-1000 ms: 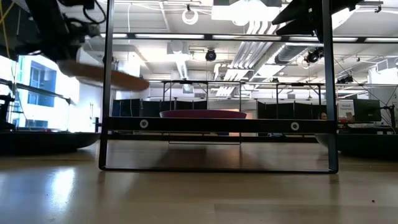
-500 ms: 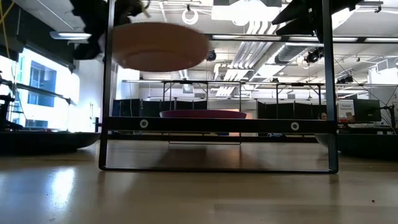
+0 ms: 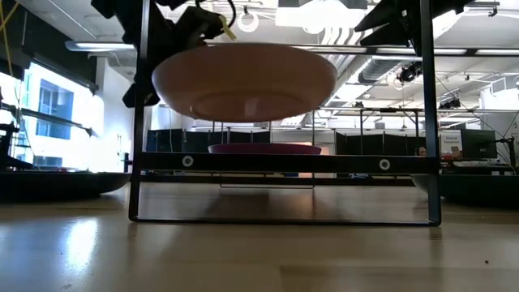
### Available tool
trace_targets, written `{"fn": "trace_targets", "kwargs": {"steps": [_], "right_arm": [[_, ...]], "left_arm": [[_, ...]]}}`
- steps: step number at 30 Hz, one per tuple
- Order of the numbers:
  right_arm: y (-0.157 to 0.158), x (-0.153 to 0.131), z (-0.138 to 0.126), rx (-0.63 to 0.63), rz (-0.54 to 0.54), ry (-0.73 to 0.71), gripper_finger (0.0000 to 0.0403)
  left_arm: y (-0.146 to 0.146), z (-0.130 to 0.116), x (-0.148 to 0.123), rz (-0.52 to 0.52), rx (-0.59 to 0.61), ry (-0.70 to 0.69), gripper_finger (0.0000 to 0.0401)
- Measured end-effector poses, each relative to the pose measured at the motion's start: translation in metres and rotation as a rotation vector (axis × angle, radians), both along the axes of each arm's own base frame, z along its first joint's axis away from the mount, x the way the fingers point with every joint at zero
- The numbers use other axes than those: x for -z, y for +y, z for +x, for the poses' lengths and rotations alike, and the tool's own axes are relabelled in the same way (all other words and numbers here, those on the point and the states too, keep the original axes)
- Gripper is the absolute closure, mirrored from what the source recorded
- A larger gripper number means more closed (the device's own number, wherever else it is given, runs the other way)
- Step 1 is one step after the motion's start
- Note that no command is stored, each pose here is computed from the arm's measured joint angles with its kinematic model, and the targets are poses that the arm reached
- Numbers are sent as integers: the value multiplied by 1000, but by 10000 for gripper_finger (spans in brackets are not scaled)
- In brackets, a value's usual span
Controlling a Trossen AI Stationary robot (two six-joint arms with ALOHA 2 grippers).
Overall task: Place and stack plates onto a shelf
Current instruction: Put the light brown plate on the shelf
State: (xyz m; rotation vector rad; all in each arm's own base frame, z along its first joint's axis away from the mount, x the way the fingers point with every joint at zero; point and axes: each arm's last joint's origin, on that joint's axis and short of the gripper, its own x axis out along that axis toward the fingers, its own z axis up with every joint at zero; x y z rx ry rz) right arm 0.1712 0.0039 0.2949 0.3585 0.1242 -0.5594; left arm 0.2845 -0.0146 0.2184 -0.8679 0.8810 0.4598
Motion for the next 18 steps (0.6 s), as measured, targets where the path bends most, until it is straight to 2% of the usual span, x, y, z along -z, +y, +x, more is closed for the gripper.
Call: {"fn": "trace_targets", "kwargs": {"steps": [11,18], "right_arm": [[0,0,0,0,0,0,257],[0,0,0,0,0,0,257]], "left_arm": [[-12,13,27,40,61,66,401],[-12,20,27,58,50,6,392]]}}
